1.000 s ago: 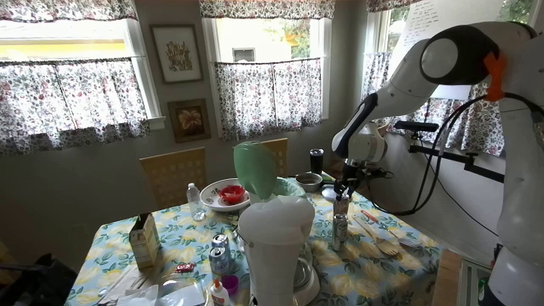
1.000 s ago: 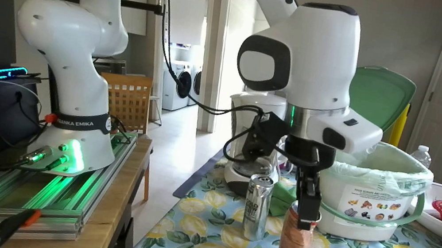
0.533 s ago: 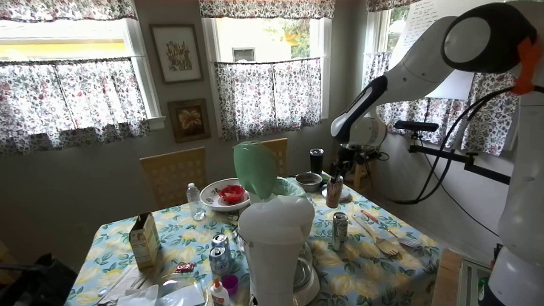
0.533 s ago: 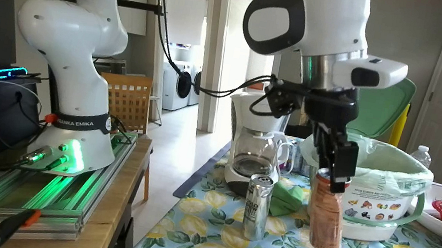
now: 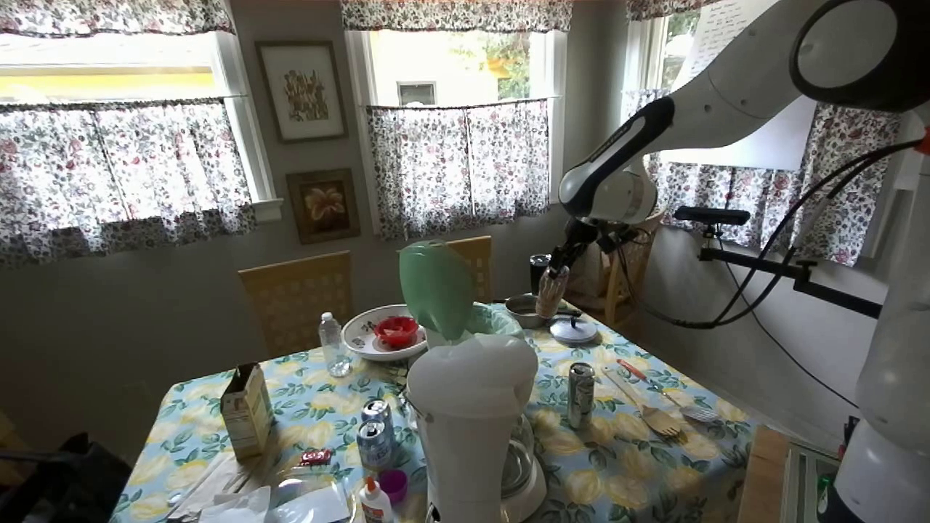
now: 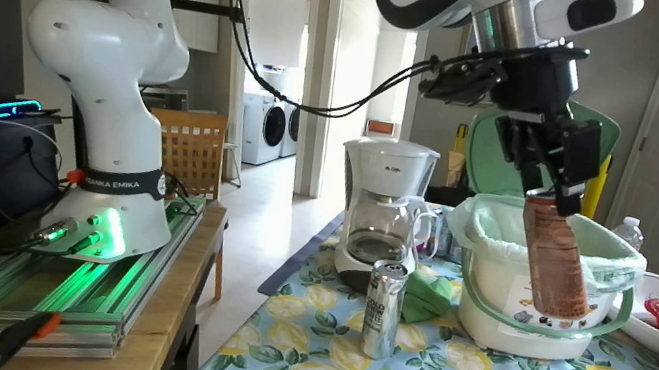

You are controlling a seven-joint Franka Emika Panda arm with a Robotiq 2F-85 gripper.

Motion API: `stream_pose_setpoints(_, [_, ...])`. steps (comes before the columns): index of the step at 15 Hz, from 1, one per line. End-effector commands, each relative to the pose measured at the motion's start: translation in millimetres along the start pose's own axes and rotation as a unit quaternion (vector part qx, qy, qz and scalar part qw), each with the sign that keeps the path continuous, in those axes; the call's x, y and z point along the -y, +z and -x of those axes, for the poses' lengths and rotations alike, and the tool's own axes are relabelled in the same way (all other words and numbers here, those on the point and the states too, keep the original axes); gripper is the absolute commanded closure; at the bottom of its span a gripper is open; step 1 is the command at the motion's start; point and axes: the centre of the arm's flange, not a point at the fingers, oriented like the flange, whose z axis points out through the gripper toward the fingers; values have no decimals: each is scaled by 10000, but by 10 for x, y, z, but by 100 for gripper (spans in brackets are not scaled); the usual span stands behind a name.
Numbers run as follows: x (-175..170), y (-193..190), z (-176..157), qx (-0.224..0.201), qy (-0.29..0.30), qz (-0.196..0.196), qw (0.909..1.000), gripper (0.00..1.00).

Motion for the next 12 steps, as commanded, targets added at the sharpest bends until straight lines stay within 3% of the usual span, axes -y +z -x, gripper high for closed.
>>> stream_pose_setpoints(1, [163, -73, -249, -509, -280, -182, 9981, 62])
stream_pose_setpoints(6, [556, -152, -593, -1075, -767, -401, 9904, 62])
stream_pose_setpoints(12, [852, -95, -804, -1328, -1023, -795, 9826, 62])
